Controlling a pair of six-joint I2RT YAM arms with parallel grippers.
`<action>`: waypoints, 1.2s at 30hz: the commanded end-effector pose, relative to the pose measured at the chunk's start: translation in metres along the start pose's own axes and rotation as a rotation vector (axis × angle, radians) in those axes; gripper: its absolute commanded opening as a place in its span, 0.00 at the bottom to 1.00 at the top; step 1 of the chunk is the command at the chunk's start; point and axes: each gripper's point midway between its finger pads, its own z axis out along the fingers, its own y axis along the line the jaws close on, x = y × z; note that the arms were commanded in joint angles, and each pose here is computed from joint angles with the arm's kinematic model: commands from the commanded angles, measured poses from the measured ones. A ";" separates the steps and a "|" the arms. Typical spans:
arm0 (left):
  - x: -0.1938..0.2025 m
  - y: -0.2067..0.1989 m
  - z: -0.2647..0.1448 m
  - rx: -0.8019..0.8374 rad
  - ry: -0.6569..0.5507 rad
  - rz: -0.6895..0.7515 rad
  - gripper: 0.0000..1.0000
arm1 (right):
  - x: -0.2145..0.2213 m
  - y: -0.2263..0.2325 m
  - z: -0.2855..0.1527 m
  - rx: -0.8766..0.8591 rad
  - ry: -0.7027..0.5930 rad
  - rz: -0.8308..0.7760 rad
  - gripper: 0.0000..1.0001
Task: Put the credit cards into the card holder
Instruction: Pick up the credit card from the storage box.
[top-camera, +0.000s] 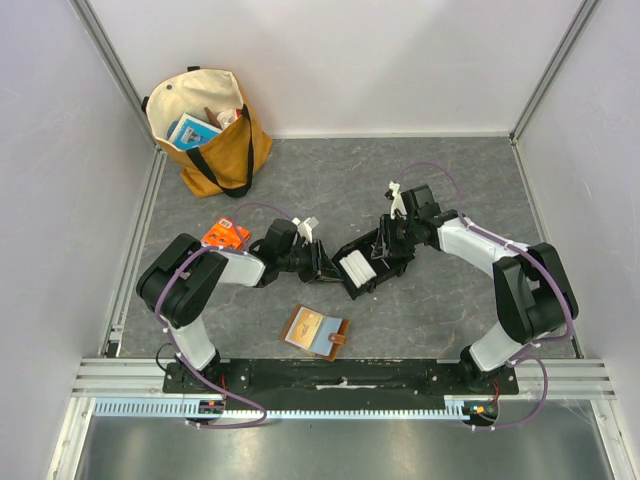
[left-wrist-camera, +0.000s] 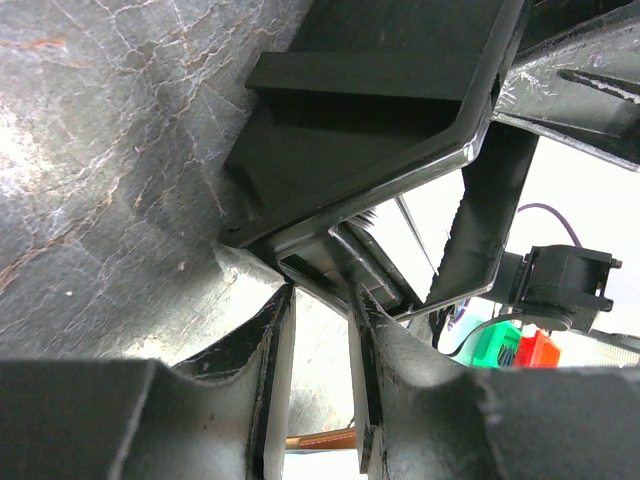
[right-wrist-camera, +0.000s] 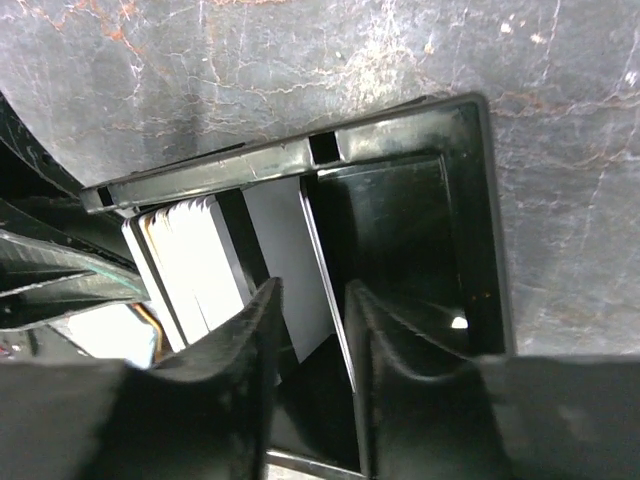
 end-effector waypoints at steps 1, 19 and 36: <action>-0.016 -0.019 0.003 0.057 -0.034 0.036 0.34 | -0.006 0.016 -0.007 -0.072 -0.003 -0.017 0.34; -0.015 -0.019 0.004 0.061 -0.029 0.033 0.34 | 0.006 0.032 -0.002 -0.190 0.039 0.004 0.56; -0.021 -0.023 0.008 0.074 -0.029 0.033 0.34 | 0.005 0.066 -0.016 -0.363 0.066 -0.008 0.51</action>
